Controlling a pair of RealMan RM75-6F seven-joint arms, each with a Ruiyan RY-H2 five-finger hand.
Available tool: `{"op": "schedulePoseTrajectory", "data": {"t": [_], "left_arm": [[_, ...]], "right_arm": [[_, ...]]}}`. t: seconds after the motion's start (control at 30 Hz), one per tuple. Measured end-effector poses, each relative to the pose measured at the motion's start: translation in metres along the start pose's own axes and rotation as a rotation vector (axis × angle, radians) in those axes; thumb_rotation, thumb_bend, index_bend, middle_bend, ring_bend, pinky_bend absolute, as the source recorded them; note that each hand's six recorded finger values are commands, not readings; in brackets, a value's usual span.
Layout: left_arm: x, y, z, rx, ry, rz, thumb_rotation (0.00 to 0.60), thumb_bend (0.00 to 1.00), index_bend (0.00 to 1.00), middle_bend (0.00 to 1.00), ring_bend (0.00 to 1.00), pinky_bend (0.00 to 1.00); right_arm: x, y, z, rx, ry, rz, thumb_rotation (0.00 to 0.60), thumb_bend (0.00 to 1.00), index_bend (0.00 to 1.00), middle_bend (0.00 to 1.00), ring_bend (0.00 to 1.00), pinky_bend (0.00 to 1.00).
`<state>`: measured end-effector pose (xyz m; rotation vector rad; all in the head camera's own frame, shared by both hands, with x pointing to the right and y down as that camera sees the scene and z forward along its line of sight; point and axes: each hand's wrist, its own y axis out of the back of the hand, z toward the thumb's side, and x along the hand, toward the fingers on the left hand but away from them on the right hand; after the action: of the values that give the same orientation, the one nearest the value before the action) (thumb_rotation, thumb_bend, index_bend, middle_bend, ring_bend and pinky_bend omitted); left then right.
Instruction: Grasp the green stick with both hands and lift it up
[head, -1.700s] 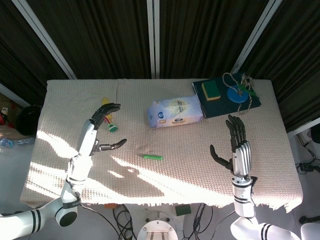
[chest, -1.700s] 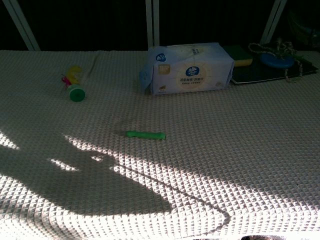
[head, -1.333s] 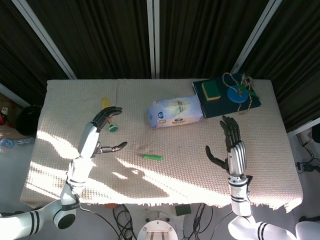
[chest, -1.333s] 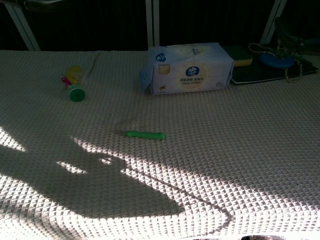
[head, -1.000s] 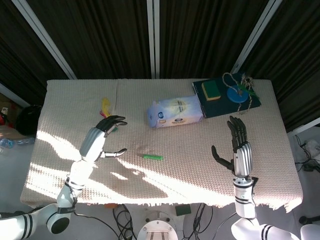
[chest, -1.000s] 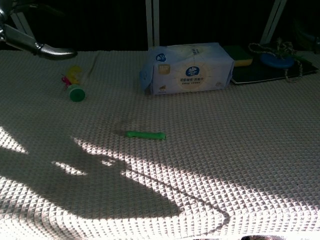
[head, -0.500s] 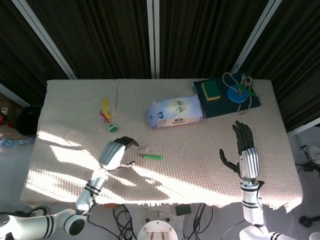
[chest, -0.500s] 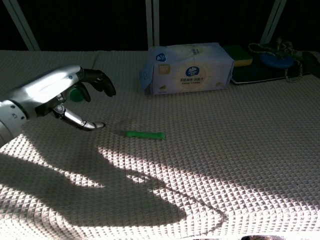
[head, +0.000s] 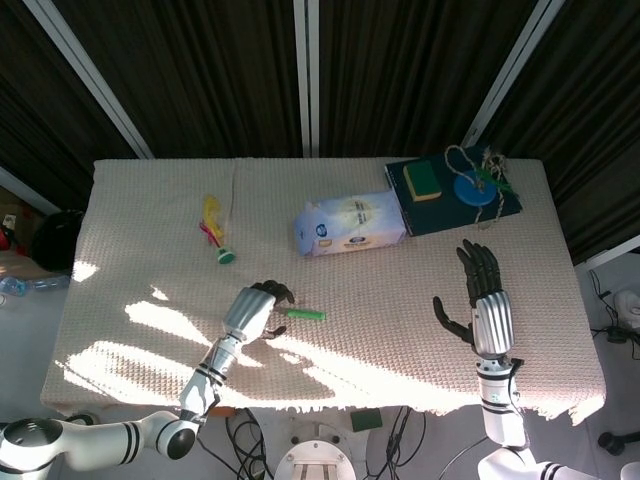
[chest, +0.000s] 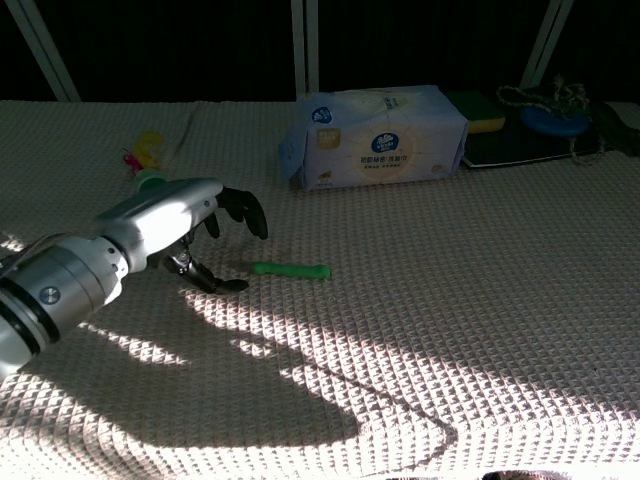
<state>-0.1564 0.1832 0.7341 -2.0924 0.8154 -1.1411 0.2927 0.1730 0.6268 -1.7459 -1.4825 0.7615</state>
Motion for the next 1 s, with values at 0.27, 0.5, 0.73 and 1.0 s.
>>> {"op": "schedulePoseTrajectory", "data": {"t": [0.27,0.5,0.73,1.0], "left_arm": [[0.005,-0.003,0.002,0.058,-0.002,-0.011,0.481,0.23,0.44,0.33,0.27,0.37],[0.011,-0.007,0.006,0.136,0.008,-0.054,0.479,0.23,0.44,0.33,0.27,0.37],[0.017,-0.009,0.010,0.194,0.018,-0.057,0.480,0.24,0.45,0.33,0.27,0.37],[0.019,-0.011,0.009,0.224,0.033,-0.059,0.497,0.26,0.46,0.34,0.27,0.37]], "right_arm": [[-0.002,0.000,-0.001,0.004,-0.009,0.000,0.600,0.36,0.01,0.00,0.00,0.00],[-0.001,-0.002,-0.003,0.011,-0.016,0.014,0.600,0.35,0.01,0.00,0.00,0.00],[0.000,-0.003,-0.004,0.015,-0.022,0.019,0.600,0.35,0.01,0.00,0.00,0.00],[0.001,-0.005,-0.007,0.023,-0.032,0.036,0.600,0.43,0.01,0.00,0.00,0.00]]}}
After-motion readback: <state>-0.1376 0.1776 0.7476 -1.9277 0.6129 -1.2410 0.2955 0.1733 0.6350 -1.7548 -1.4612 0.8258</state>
